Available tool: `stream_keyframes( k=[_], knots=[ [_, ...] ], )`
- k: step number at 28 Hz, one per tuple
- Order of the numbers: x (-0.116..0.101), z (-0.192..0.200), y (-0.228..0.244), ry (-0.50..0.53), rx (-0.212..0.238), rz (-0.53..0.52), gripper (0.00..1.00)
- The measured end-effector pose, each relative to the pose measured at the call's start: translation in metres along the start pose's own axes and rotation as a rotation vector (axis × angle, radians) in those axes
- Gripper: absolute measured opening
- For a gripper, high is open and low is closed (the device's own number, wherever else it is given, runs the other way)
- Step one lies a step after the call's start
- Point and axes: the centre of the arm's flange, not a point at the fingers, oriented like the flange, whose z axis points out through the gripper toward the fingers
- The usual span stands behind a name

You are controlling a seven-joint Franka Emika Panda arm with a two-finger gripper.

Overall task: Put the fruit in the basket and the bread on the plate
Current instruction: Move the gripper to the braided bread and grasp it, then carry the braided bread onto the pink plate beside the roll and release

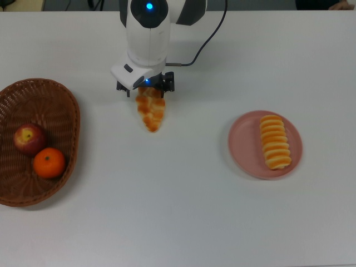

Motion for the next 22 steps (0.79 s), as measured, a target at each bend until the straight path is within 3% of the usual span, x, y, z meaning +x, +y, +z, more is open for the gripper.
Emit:
stream_keyframes(
  k=[6, 7, 20, 22],
  knots=[
    [-0.005, 0.011, -0.003, 0.002, -0.006, -0.011, 0.97],
    [-0.005, 0.011, -0.003, 0.006, -0.005, -0.011, 0.89],
    [-0.004, 0.005, 0.001, 0.020, -0.003, 0.041, 0.43],
    [-0.002, 0.001, 0.003, 0.030, -0.002, 0.064, 0.31]
  ],
)
